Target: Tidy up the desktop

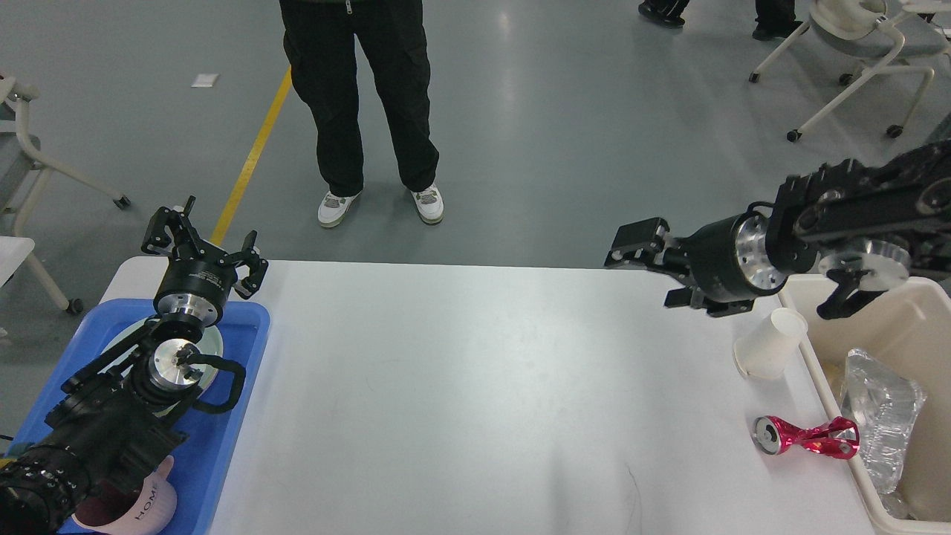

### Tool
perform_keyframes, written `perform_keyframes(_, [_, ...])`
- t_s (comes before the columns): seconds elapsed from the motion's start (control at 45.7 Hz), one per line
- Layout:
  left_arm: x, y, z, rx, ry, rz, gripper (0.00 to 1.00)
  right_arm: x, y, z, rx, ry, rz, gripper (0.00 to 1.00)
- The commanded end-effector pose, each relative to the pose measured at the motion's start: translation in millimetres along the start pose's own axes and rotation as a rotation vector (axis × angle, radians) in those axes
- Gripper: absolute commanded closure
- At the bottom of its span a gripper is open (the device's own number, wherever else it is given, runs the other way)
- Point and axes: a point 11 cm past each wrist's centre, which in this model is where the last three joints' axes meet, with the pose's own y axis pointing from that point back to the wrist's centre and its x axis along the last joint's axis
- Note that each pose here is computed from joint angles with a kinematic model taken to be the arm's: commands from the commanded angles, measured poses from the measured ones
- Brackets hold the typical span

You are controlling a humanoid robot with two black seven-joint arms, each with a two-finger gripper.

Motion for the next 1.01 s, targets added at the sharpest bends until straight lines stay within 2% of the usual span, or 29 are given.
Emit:
perform_keyframes(0.0, [0.0, 0.0, -0.1, 0.0, 0.0, 0.0, 0.04, -17.6, -10.6, 12.5, -0.005, -0.02, -0.063, 0.0])
perform_keyframes(0.131, [0.0, 0.0, -0.1, 0.0, 0.0, 0.0, 0.04, 23.2, -29.7, 63.1, -0.094, -0.039, 0.086, 0.0])
perform_keyframes(0.285, [0.0, 0.0, -0.1, 0.0, 0.0, 0.0, 0.04, 73.5, -47.9, 158.5, -0.26, -0.042, 0.309, 0.0])
perform_keyframes(0.416, [0.0, 0.0, -0.1, 0.0, 0.0, 0.0, 0.04, 93.8, -51.6, 220.3, -0.355, -0.035, 0.427, 0.0])
perform_keyframes(0.569, [0.0, 0.0, -0.1, 0.0, 0.0, 0.0, 0.04, 95.1, -50.4, 245.4, -0.4, -0.024, 0.462, 0.0])
perform_keyframes(0.985, [0.0, 0.0, -0.1, 0.0, 0.0, 0.0, 0.04, 80.4, -58.7, 271.8, -0.452, -0.017, 0.453, 0.0])
